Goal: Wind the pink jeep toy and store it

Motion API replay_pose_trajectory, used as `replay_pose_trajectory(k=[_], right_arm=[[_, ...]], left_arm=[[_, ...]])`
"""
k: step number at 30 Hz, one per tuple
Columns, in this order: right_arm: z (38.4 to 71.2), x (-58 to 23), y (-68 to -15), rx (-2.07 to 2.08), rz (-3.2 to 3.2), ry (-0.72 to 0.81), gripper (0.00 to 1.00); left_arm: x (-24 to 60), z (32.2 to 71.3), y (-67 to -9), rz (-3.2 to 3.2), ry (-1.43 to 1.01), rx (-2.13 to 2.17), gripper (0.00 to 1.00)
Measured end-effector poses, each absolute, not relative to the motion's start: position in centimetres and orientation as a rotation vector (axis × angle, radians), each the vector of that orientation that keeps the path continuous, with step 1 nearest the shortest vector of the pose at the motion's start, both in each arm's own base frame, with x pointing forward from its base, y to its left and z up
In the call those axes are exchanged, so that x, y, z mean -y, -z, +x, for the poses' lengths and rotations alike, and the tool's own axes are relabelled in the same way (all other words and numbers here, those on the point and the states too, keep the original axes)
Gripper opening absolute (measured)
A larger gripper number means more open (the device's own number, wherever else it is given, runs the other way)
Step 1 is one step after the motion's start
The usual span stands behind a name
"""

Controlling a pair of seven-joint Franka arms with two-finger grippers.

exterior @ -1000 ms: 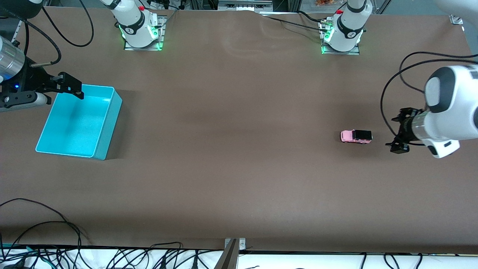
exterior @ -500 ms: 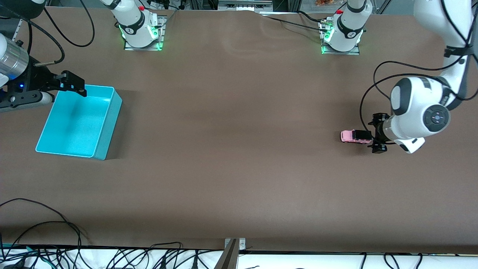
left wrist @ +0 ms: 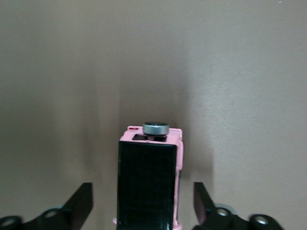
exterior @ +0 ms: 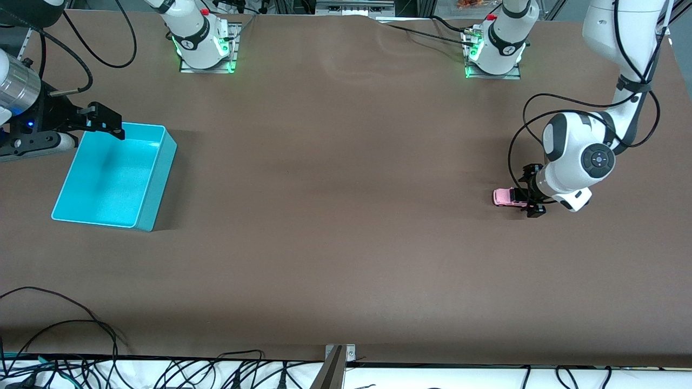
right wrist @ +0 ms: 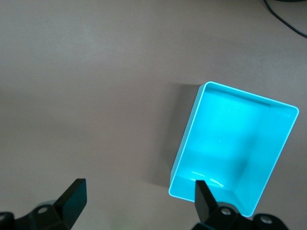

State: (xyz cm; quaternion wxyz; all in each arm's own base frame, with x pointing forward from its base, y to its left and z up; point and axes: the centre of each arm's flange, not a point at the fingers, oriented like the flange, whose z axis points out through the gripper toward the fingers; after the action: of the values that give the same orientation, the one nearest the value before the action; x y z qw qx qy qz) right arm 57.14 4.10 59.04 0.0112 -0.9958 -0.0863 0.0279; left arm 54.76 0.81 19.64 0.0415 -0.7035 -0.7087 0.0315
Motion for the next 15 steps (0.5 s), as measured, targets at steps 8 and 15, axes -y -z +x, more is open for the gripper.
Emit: replay_pose_trajectory(k=[8,15], right_arm=[[57.16,-3.79,-59.00,0.269,-3.125,-0.091,1.00],[57.17,-3.83,-58.98,0.273,-3.131,-0.092,1.00]], left_arm=[[-0.86,54.55,-19.46,-2.150,-0.079,2.188,0.51],[-0.32,55.32,-20.20,-2.134,-0.053,2.228,0.51]])
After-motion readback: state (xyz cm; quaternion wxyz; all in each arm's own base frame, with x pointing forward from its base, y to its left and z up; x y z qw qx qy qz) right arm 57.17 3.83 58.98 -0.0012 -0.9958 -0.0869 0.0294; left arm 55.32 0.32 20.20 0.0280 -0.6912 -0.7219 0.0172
